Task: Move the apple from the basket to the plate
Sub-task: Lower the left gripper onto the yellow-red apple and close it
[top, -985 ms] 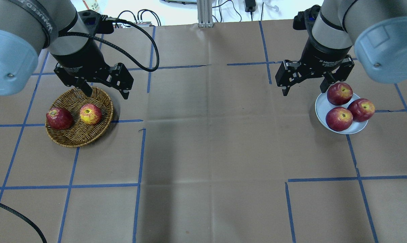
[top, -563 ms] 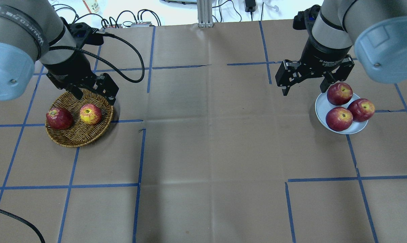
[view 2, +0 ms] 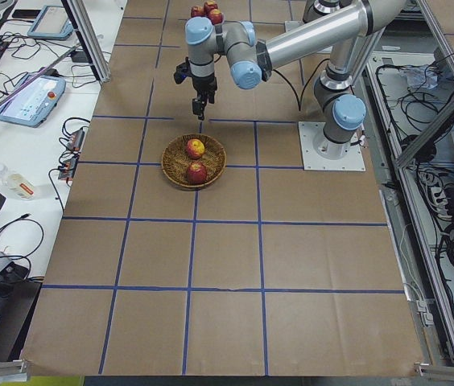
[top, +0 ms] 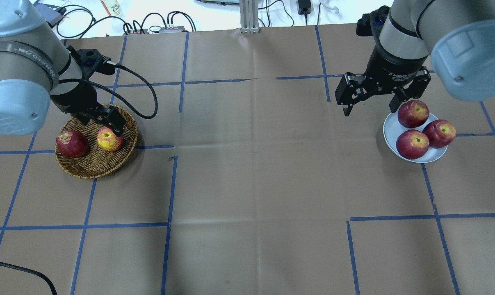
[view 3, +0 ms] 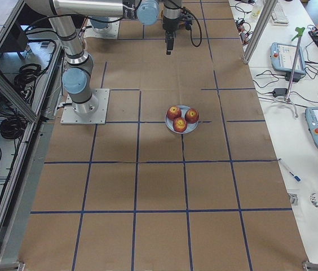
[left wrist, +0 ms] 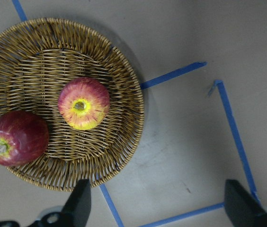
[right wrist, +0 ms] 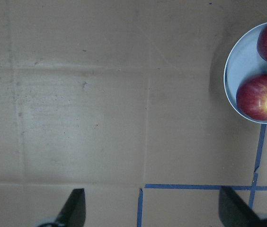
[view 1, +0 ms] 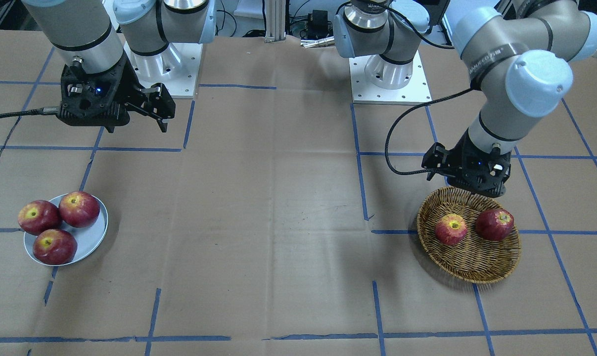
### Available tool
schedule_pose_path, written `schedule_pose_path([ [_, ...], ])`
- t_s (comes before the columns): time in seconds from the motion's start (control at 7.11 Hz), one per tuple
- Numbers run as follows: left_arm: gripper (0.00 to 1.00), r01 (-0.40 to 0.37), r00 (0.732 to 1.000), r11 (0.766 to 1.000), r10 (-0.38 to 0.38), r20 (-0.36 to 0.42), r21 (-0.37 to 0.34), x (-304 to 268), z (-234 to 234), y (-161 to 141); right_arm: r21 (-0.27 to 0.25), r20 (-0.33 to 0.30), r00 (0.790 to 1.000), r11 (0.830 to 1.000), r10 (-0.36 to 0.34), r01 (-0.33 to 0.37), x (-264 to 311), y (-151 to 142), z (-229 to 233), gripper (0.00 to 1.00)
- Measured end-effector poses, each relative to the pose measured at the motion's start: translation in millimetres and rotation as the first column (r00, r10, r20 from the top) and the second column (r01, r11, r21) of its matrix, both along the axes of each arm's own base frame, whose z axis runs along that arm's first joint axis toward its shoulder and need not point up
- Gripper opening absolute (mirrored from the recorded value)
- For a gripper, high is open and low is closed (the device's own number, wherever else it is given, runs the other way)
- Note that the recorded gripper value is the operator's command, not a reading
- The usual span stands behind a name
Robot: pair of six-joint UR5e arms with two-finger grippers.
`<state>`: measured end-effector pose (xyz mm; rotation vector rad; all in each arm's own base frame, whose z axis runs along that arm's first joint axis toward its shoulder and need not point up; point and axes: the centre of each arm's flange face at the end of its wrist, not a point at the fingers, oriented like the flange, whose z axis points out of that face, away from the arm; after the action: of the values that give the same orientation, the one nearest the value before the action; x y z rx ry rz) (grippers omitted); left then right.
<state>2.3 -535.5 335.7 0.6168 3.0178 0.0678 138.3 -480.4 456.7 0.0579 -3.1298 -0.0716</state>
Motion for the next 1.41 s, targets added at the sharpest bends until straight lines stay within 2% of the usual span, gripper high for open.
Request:
schedule_pose_path([
  [0.56,0.99,0.151,0.989,0.988,-0.151,-0.008,0.014,30.0,-74.2,-36.8,0.001,0.0,1.0,1.0,0.0,0.0,0.0,-0.3,-0.4,1.0],
  [1.41,0.99,0.147,0.989,0.988,-0.146,-0.025,0.046,45.4,-126.0,-47.5,0.001,0.0,1.0,1.0,0.0,0.0,0.0,-0.2,-0.4,1.0],
])
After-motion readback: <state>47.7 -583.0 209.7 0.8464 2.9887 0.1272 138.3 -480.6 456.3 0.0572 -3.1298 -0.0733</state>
